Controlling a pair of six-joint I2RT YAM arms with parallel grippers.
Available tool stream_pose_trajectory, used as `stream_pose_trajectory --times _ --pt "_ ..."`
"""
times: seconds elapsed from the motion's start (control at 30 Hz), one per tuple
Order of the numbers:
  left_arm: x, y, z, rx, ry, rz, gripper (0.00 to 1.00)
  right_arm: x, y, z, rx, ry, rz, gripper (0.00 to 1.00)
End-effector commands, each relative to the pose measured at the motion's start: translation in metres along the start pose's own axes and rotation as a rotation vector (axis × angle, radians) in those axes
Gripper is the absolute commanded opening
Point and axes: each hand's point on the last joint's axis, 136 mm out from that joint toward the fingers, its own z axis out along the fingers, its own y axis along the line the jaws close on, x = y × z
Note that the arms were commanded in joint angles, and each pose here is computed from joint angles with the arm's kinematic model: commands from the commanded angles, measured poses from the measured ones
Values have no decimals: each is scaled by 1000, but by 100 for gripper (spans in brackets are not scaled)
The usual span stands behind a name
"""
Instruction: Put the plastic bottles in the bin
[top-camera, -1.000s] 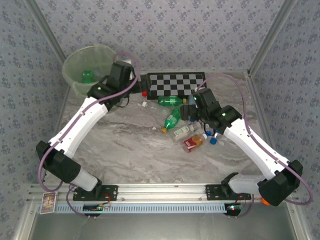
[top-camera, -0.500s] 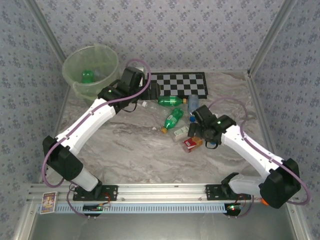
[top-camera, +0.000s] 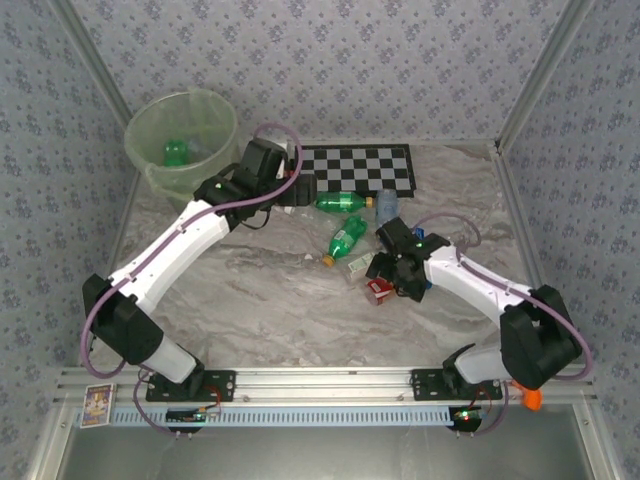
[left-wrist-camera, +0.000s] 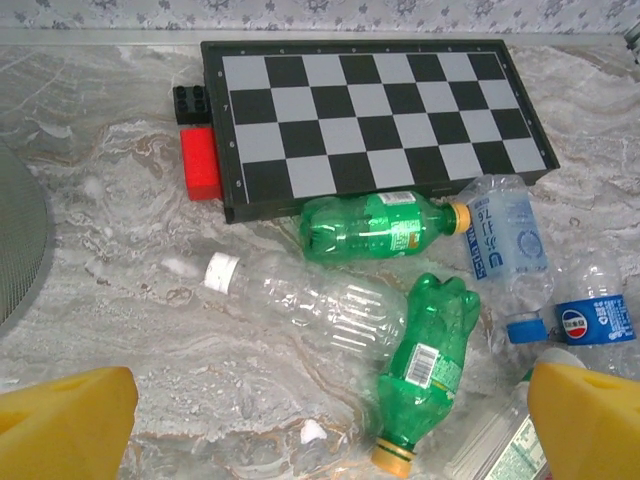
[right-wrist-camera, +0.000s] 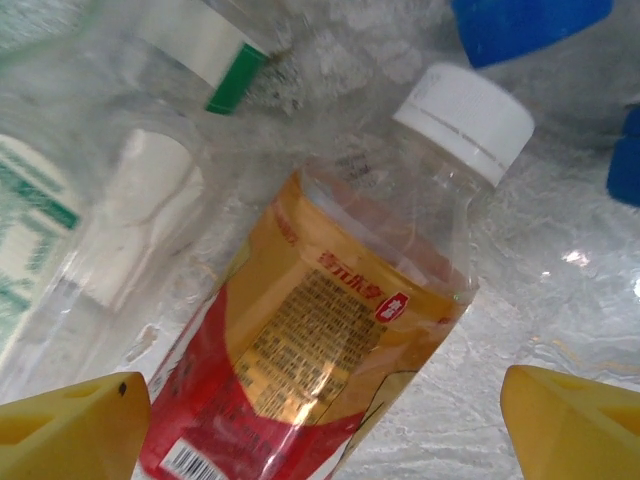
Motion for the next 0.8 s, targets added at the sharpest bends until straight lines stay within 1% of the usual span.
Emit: stream_pose_trajectory --times 0.0,0.03,0.13,0.23,0.37,0.53,0.6,0.67,0.77 --pt "-6 11 -15 -14 -25 7 100 8 -5 10 10 47 52 91" --pt "-7 12 -15 -14 -26 3 100 10 -7 12 19 52 53 91" --pt "-8 15 -14 -15 -27 -3 100 15 -19 15 56 73 53 84" --pt "-9 15 -12 -11 -26 -16 100 20 -30 15 89 86 36 82" --pt "-7 14 -6 -2 -14 -25 100 22 -38 17 100 91 14 81" --pt "-9 12 -3 3 -14 -27 100 24 -40 22 100 100 3 83" --pt "-10 12 -3 2 -12 -30 100 20 -39 23 94 80 -22 76" --pt "-11 11 -2 7 -5 -38 100 22 -40 22 102 79 -34 65" --pt "-13 9 -1 26 4 -63 100 21 -42 14 116 48 -53 56"
